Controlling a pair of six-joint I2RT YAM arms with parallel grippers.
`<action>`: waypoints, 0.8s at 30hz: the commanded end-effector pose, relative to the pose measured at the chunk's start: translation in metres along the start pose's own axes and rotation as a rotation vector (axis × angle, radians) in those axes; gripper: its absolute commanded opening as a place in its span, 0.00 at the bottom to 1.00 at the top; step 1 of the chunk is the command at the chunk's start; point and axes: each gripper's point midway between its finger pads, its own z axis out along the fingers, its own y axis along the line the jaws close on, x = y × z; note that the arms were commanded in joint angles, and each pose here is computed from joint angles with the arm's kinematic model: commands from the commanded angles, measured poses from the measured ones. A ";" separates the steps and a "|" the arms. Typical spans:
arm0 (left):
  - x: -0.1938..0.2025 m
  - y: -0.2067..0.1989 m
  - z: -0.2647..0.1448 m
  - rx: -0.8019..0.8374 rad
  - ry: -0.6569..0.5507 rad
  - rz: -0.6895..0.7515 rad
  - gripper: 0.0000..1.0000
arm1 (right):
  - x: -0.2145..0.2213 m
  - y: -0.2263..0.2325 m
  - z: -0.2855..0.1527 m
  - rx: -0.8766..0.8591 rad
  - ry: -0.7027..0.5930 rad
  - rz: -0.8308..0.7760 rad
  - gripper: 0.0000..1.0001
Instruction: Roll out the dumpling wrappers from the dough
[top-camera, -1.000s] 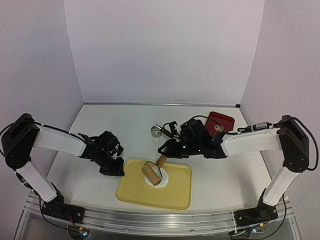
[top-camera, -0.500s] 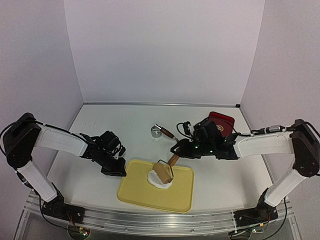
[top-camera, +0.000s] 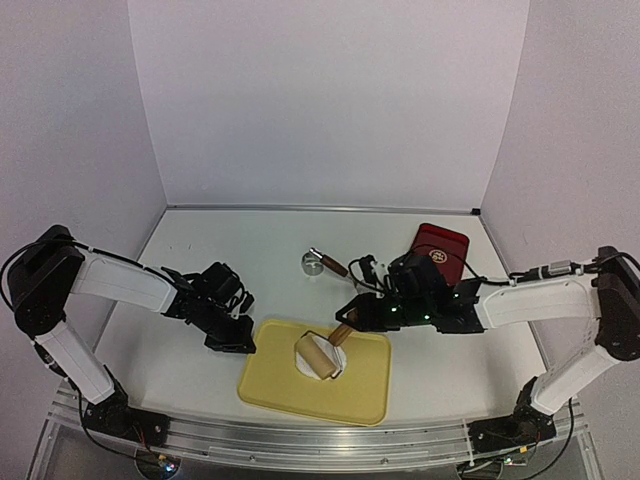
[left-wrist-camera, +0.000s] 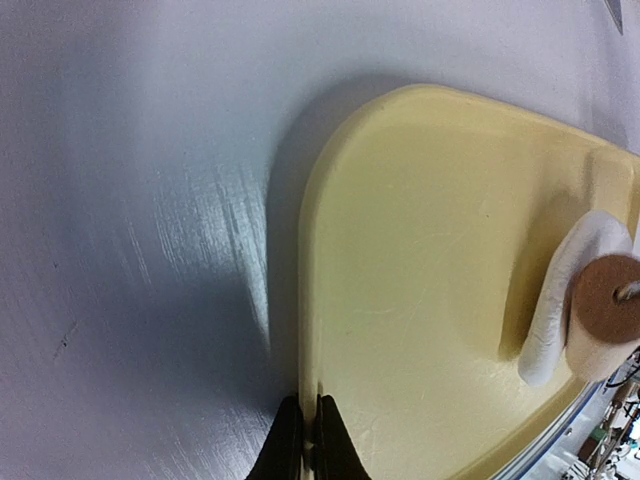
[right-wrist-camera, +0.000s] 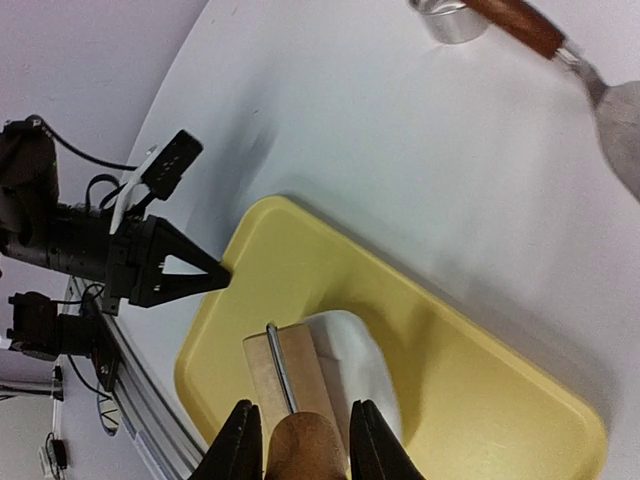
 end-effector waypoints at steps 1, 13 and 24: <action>0.000 0.014 0.005 -0.054 -0.001 -0.009 0.00 | 0.134 -0.144 -0.047 0.510 0.466 -0.032 0.00; 0.001 0.014 0.004 -0.052 -0.008 -0.019 0.00 | 0.149 -0.116 0.003 0.421 0.548 -0.065 0.00; 0.002 0.016 0.002 -0.060 -0.011 -0.021 0.00 | 0.122 -0.140 -0.034 0.530 0.444 -0.023 0.00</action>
